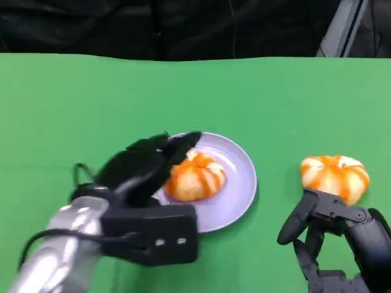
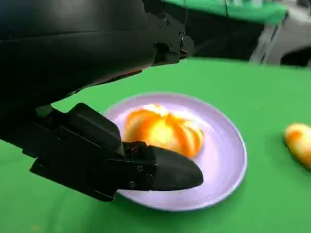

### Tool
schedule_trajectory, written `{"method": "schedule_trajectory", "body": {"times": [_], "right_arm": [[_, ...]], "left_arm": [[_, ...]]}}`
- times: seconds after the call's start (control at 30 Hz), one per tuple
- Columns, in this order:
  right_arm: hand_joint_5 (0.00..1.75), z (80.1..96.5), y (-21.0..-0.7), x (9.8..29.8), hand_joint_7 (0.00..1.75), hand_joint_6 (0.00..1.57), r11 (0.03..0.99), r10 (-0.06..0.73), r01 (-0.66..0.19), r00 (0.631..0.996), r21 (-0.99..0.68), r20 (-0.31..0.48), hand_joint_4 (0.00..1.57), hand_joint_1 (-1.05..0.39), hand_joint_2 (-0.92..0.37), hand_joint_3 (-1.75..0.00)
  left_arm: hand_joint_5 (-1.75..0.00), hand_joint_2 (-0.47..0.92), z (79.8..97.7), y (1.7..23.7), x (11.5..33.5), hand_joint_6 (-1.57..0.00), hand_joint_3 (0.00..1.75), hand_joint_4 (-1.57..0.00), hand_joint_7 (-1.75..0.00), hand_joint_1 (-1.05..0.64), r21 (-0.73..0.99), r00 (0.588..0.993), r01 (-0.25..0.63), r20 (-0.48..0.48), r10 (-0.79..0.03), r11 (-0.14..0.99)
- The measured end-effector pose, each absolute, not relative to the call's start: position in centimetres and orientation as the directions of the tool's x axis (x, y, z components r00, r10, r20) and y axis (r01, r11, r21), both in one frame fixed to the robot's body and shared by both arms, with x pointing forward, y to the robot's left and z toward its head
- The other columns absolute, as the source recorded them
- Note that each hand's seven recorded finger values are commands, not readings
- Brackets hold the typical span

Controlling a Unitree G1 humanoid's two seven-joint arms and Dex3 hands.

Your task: Grasp the bread from the table and place it into the plate.

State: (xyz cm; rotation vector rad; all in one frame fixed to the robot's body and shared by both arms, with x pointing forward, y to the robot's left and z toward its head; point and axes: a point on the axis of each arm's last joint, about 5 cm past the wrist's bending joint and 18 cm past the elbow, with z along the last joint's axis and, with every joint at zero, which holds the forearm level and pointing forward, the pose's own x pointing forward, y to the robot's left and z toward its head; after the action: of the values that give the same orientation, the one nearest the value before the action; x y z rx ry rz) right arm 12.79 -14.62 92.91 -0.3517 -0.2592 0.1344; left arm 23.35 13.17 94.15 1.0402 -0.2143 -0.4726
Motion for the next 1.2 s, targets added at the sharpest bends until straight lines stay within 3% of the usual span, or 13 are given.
{"method": "schedule_trajectory", "body": {"times": [0.23,0.4,0.43,0.47,0.5,0.53,0.57,0.67,0.83,1.03,1.2], "right_arm": [[1.69,92.9,-14.6,12.8,1.37,0.77,0.926,0.175,-0.086,0.960,-0.367,0.218,0.85,0.08,-0.30,-1.39],[1.69,92.9,-14.6,12.8,1.37,0.77,0.926,0.175,-0.086,0.960,-0.367,0.218,0.85,0.08,-0.30,-1.39],[1.68,92.9,-14.6,12.8,1.36,0.77,0.926,0.175,-0.086,0.960,-0.367,0.219,0.84,0.08,-0.30,-1.39],[1.68,93.0,-14.5,12.9,1.36,0.77,0.926,0.182,-0.091,0.958,-0.367,0.221,0.84,0.07,-0.30,-1.39],[1.68,93.0,-14.5,12.9,1.36,0.76,0.926,0.181,-0.089,0.958,-0.367,0.224,0.84,0.07,-0.30,-1.38],[1.67,93.0,-14.6,12.9,1.36,0.77,0.926,0.178,-0.087,0.959,-0.367,0.221,0.84,0.07,-0.29,-1.38],[1.67,93.0,-14.6,12.8,1.36,0.77,0.926,0.178,-0.088,0.959,-0.368,0.219,0.84,0.07,-0.29,-1.38],[1.66,93.0,-14.5,12.9,1.36,0.77,0.925,0.181,-0.089,0.958,-0.368,0.223,0.84,0.07,-0.29,-1.39],[1.66,93.1,-14.6,13.1,1.36,0.76,0.926,0.189,-0.095,0.955,-0.366,0.230,0.83,0.06,-0.29,-1.39],[1.67,93.1,-14.8,13.0,1.36,0.77,0.926,0.190,-0.099,0.956,-0.365,0.223,0.84,0.06,-0.30,-1.38],[1.67,92.9,-15.0,13.1,1.36,0.77,0.927,0.191,-0.103,0.957,-0.360,0.218,0.84,0.06,-0.29,-1.39]], "left_arm": [[-0.30,0.92,94.4,15.8,21.1,-0.37,0.25,-0.39,-0.13,-0.55,0.789,0.889,0.257,0.034,-0.457,0.559],[-0.36,0.92,94.3,16.4,20.5,-0.41,0.23,-0.41,-0.12,-0.53,0.758,0.900,0.237,0.064,-0.431,0.608],[-0.68,0.90,94.3,16.4,20.5,-0.73,0.26,-0.69,-0.30,-0.27,0.756,0.900,0.238,0.065,-0.431,0.609],[-0.87,0.86,94.1,16.6,20.1,-0.83,0.36,-0.74,-0.43,-0.17,0.721,0.905,0.219,0.101,-0.413,0.658],[-1.08,0.76,93.7,17.0,19.2,-0.86,0.59,-0.77,-0.62,-0.09,0.639,0.918,0.164,0.180,-0.354,0.752],[-1.32,0.63,93.2,17.0,18.1,-0.84,0.91,-0.81,-0.92,-0.03,0.534,0.924,0.115,0.253,-0.288,0.838],[-1.44,0.58,92.5,17.0,17.0,-0.82,1.04,-0.83,-1.08,-0.01,0.426,0.927,0.071,0.306,-0.218,0.902],[-1.65,0.59,90.8,17.7,14.8,-0.80,1.12,-0.86,-1.35,0.02,0.309,0.937,-0.020,0.336,-0.090,0.951],[-1.74,0.51,89.9,18.1,13.2,-0.77,1.33,-0.82,-1.53,0.03,0.174,0.936,-0.056,0.352,-0.009,0.983],[-1.75,0.53,89.4,17.8,12.0,-0.74,1.18,-0.84,-1.62,-0.01,0.065,0.945,-0.087,0.323,0.061,0.994],[-1.74,0.50,89.0,18.2,12.2,-0.74,1.21,-0.84,-1.62,-0.01,0.064,0.946,-0.092,0.317,0.067,0.994]]}}
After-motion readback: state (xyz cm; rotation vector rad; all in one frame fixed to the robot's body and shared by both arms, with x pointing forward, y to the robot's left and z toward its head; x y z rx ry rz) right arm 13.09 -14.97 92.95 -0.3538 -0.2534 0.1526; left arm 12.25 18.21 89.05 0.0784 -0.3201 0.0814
